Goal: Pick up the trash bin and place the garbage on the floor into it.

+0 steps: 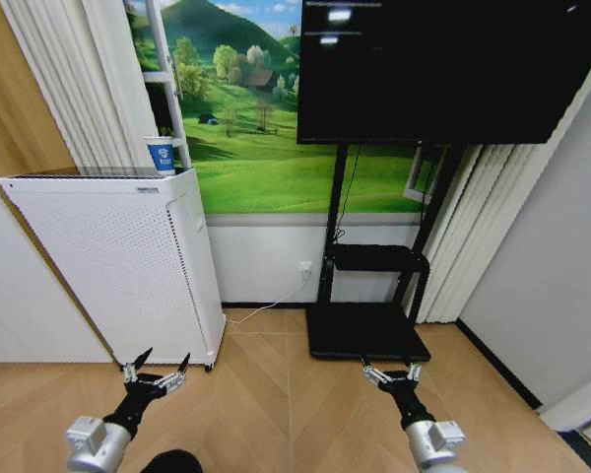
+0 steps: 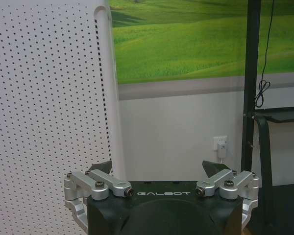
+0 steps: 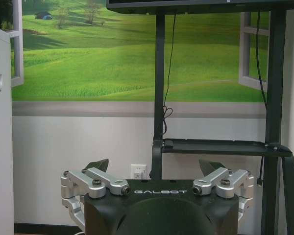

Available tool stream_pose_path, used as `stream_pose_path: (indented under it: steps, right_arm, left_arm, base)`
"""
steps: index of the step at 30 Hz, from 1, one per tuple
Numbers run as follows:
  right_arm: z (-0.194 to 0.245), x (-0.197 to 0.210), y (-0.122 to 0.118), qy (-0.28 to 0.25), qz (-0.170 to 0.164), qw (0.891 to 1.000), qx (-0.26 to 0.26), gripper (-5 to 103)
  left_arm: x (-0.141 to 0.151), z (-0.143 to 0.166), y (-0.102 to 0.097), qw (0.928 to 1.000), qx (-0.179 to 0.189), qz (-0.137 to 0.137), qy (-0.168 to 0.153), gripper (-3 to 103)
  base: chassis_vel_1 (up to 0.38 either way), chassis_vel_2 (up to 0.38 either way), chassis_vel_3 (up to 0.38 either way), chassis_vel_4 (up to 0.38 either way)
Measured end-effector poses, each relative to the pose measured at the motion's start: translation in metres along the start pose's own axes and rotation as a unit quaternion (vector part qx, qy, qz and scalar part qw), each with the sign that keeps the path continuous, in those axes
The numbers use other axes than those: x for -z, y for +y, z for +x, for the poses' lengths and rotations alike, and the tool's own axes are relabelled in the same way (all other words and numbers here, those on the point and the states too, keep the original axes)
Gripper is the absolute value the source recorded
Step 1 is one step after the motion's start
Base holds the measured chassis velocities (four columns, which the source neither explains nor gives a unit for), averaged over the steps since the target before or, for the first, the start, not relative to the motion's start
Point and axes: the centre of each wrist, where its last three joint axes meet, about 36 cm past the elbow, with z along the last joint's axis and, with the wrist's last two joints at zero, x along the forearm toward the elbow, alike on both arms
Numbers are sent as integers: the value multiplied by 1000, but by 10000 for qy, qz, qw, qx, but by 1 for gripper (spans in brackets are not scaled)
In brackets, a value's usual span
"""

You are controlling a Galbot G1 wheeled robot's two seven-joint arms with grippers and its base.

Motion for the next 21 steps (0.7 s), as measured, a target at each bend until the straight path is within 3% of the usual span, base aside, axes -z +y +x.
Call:
stream_pose_path:
  steps: [21]
  right_arm:
    - [0, 0, 0, 0, 0, 10000, 0, 100]
  left_arm:
    - [0, 0, 0, 10000, 0, 0, 0, 100]
  base:
    - [0, 0, 0, 0]
